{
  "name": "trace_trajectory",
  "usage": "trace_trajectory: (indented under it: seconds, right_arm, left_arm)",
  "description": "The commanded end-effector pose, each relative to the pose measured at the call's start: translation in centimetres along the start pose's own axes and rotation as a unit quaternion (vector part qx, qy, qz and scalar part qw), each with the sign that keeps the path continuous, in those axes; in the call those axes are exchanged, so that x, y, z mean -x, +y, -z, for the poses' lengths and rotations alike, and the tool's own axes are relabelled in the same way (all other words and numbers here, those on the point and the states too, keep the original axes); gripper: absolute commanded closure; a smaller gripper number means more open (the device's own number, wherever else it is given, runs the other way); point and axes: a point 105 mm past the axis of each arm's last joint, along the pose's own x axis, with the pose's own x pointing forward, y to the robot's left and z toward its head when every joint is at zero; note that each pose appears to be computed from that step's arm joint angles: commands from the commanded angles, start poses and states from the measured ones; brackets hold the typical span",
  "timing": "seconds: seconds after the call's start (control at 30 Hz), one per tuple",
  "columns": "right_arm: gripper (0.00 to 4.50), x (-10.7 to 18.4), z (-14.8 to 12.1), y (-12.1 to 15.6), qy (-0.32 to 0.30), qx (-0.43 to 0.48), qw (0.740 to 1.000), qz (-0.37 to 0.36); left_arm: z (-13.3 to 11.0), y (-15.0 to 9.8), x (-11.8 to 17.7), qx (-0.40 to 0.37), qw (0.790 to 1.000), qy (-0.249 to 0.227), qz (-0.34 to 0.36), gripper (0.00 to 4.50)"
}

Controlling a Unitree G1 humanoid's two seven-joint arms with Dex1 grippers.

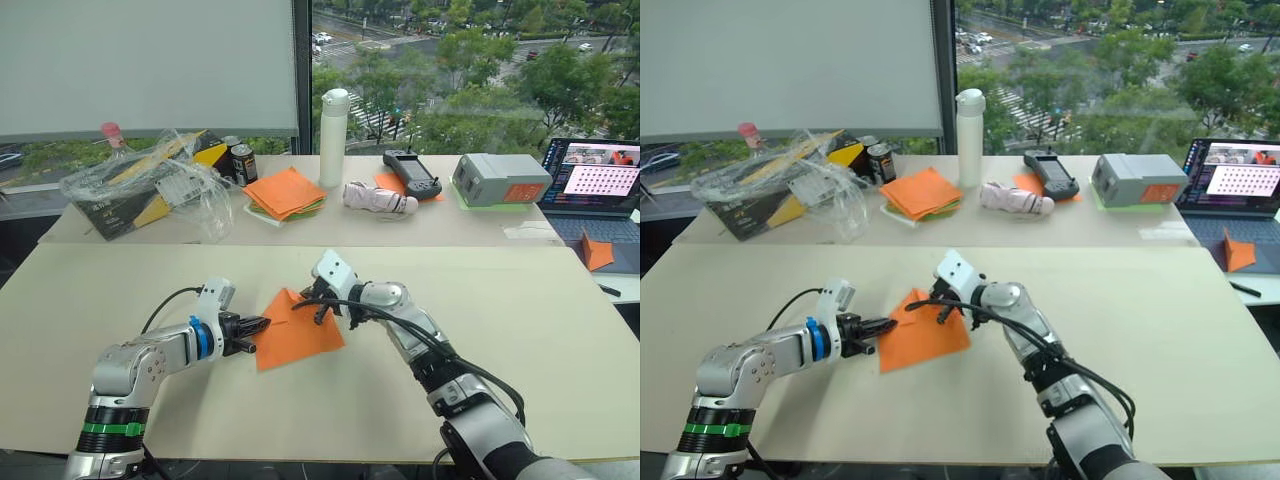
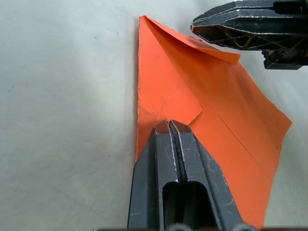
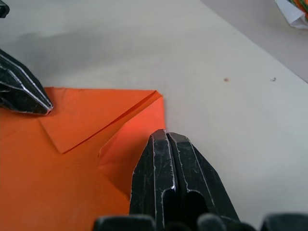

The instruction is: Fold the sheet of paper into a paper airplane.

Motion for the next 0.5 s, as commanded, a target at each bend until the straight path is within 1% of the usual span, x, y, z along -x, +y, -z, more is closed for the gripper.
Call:
trace_trajectory:
  seconds: [0.03, 0.17, 0.33, 0.5]
  right_arm:
    - [4.50, 0.0, -1.2, 1.1, -0.017, 0.016, 1.000, -0.016]
    - [4.50, -0.3, -0.8, 2.4, -0.011, 0.016, 0.999, -0.030]
    - [4.50, -0.3, -0.6, 2.9, -0.008, 0.014, 0.999, -0.038]
    - [4.50, 0.6, -1.8, 2.8, -0.031, 0.009, 0.998, -0.050]
  left_arm:
    - [1.5, 0.2, -0.2, 0.016, 0.999, 0.030, -0.006, 4.48]
    - [1.5, 0.2, -0.3, 0.015, 0.999, 0.031, -0.006, 4.48]
    - [1.4, 0.3, -0.3, 0.015, 0.999, 0.031, -0.006, 4.48]
    - [1.6, 0.3, -0.3, 0.016, 0.999, 0.033, -0.007, 4.48]
